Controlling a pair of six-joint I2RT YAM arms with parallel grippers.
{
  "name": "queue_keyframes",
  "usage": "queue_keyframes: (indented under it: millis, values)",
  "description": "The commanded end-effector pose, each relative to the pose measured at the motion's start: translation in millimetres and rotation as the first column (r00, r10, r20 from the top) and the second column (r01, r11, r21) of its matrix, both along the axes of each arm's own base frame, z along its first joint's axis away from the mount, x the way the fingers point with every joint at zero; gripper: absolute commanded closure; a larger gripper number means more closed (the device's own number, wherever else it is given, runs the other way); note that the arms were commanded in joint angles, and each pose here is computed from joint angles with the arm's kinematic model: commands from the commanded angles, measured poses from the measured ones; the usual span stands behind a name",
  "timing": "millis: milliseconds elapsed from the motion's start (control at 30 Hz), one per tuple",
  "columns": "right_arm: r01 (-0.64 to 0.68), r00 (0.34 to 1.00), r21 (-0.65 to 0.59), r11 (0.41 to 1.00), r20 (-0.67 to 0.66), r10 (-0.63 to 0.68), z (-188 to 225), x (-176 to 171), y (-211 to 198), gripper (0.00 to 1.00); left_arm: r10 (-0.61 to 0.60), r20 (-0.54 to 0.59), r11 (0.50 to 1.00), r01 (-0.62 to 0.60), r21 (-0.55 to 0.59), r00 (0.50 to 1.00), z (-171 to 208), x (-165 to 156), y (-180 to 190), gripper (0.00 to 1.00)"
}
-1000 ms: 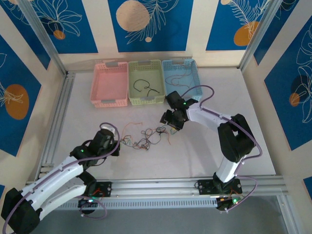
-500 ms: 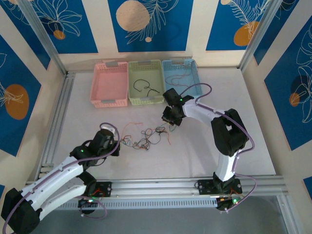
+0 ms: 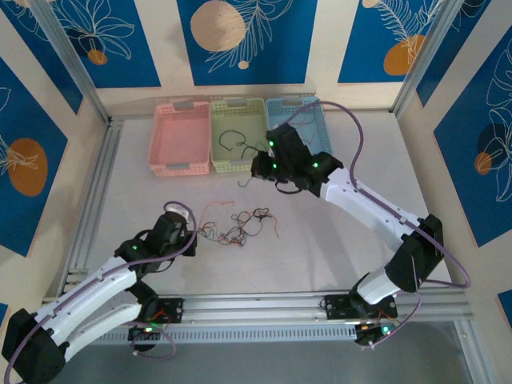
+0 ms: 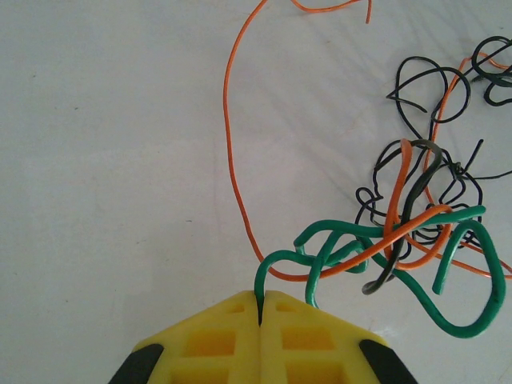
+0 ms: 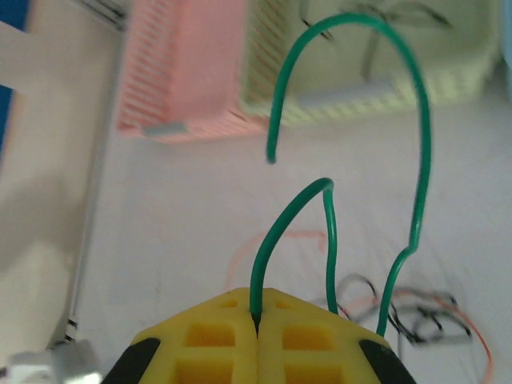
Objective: Untangle the cables
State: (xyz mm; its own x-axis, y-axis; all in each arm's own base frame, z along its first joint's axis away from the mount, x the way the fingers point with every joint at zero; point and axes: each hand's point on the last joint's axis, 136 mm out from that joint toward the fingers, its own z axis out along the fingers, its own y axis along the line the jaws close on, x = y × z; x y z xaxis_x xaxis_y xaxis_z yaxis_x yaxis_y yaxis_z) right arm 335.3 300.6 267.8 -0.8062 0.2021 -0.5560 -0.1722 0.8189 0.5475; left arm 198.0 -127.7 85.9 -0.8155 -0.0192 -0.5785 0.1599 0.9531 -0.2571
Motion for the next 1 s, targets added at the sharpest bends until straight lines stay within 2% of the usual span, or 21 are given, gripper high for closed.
queue_keyframes:
  millis: [0, 167, 367, 500, 667, 700, 867, 900, 967]
  values:
    - [-0.125, 0.979, -0.014, 0.992, 0.16, 0.125, 31.2, 29.9, 35.3, 1.0, -0.016, 0.001, 1.0, 0.016, -0.008, 1.0, -1.8, -1.5, -2.0, 1.0]
    - [-0.237, 0.95, 0.03, 0.971, 0.217, 0.225, 51.8, 68.5, 92.0, 1.0, -0.017, -0.002, 1.0, 0.017, -0.005, 1.0, -2.2, -1.7, -2.1, 1.0]
    - [-0.305, 0.928, 0.094, 0.948, 0.252, 0.274, 48.8, 115.5, 151.2, 1.0, -0.017, -0.005, 1.0, 0.017, -0.002, 1.0, -3.1, -1.6, -2.0, 1.0]
    - [-0.355, 0.902, 0.142, 0.924, 0.311, 0.299, 36.6, 140.1, 183.7, 1.0, -0.016, -0.005, 1.0, 0.016, -0.004, 1.0, -2.8, -1.3, -2.2, 1.0]
    - [-0.375, 0.885, 0.231, 0.898, 0.378, 0.273, -4.7, 171.1, 212.7, 1.0, -0.019, -0.008, 1.0, 0.019, -0.002, 1.0, -3.2, -1.5, -2.6, 1.0]
    - [-0.385, 0.879, 0.241, 0.891, 0.391, 0.274, -14.4, 174.3, 219.5, 0.94, -0.018, -0.007, 1.0, 0.018, -0.003, 1.0, -3.0, -1.3, -2.7, 1.0]
    - [-0.391, 0.855, 0.192, 0.9, 0.438, 0.278, -40.7, 186.1, 229.2, 0.41, -0.018, -0.008, 1.0, 0.018, -0.001, 1.0, -3.3, -1.5, -2.3, 1.0]
    - [-0.392, 0.851, 0.188, 0.901, 0.446, 0.277, -35.2, 187.6, 225.7, 0.34, -0.019, -0.008, 1.0, 0.019, -0.002, 1.0, -3.5, -1.7, -2.6, 1.0]
    - [-0.39, 0.854, 0.202, 0.898, 0.444, 0.271, -21.8, 190.2, 215.8, 0.31, -0.018, -0.009, 1.0, 0.018, -0.001, 1.0, -3.7, -1.6, -2.2, 1.0]
